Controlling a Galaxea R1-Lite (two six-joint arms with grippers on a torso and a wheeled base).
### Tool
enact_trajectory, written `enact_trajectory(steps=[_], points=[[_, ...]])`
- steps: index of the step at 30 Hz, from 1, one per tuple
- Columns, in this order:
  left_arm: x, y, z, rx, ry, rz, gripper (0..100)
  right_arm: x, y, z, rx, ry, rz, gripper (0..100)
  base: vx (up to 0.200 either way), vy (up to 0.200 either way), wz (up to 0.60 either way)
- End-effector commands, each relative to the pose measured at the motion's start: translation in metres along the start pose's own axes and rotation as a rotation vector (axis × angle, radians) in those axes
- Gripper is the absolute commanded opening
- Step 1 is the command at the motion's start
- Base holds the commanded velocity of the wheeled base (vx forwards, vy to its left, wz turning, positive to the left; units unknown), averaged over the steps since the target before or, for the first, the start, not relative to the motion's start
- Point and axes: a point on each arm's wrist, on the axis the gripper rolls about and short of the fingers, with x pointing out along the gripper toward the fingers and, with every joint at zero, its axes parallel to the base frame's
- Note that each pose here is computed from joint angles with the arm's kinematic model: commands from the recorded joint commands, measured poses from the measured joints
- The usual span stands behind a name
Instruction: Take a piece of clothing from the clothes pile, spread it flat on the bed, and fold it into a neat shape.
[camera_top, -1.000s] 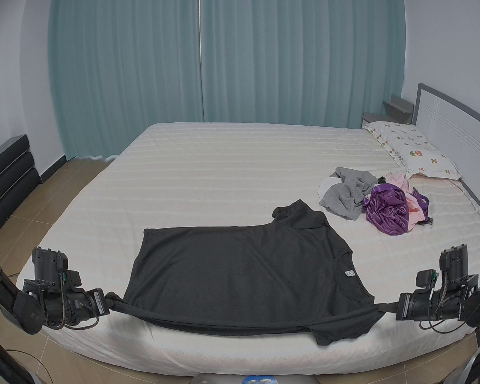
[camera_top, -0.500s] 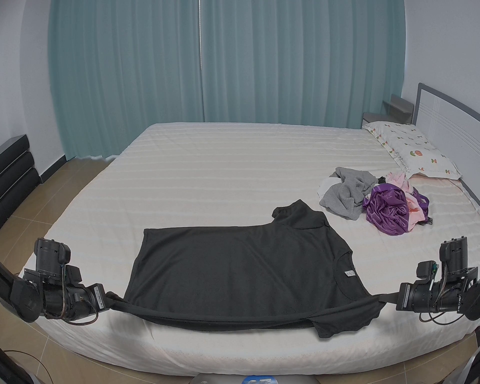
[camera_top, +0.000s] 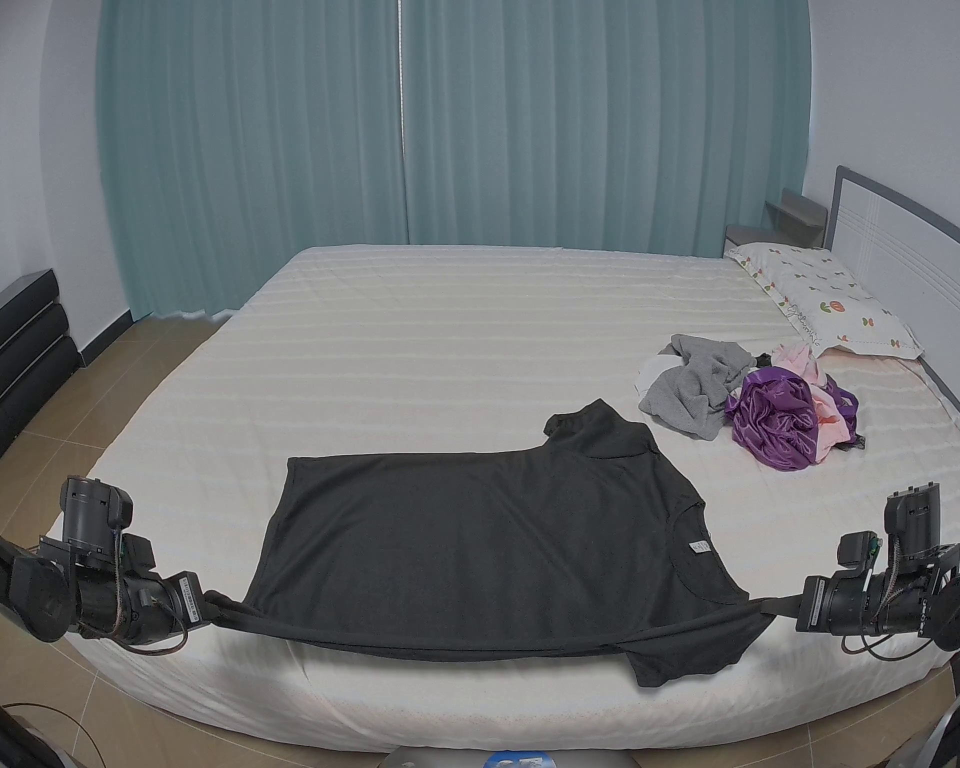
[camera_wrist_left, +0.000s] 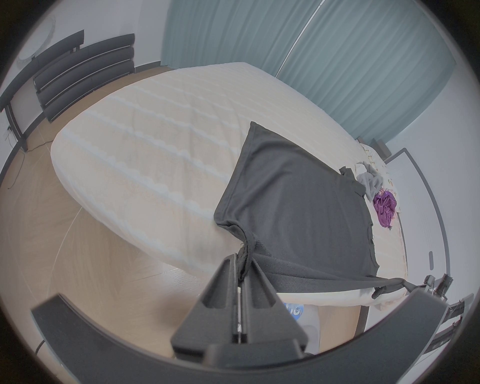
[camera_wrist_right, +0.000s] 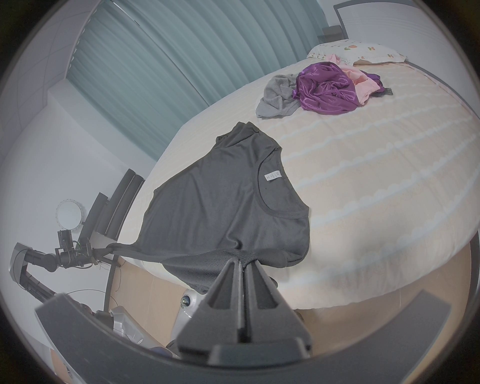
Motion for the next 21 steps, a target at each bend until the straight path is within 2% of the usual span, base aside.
enact_trajectory(steps=[1,5,8,9,11,21], points=[[0.005,-0.004,0.009,-0.004,-0.008,-0.011,0,0.006,-0.001,0.006,0.007,0.0,-0.003,0,0.0,0.0,0.0],[0.014,-0.008,0.02,-0.018,-0.008,-0.021,0,0.02,-0.004,0.014,0.049,0.021,-0.011,0,0.0,0.0,0.0],[0.016,-0.009,0.022,-0.024,-0.008,-0.023,0,0.021,-0.004,0.016,0.052,0.019,-0.009,0,0.0,0.0,0.0],[0.021,-0.012,0.032,-0.049,-0.02,-0.029,0,0.029,-0.005,0.022,0.059,0.022,-0.008,0,0.0,0.0,0.0],[0.026,-0.013,0.035,-0.053,-0.015,-0.028,0,0.037,-0.006,0.026,0.063,0.03,-0.012,0,0.0,0.0,0.0],[0.053,-0.017,0.045,-0.086,0.023,-0.021,0,0.062,-0.011,0.04,0.096,0.047,-0.019,0,0.0,0.0,0.0]])
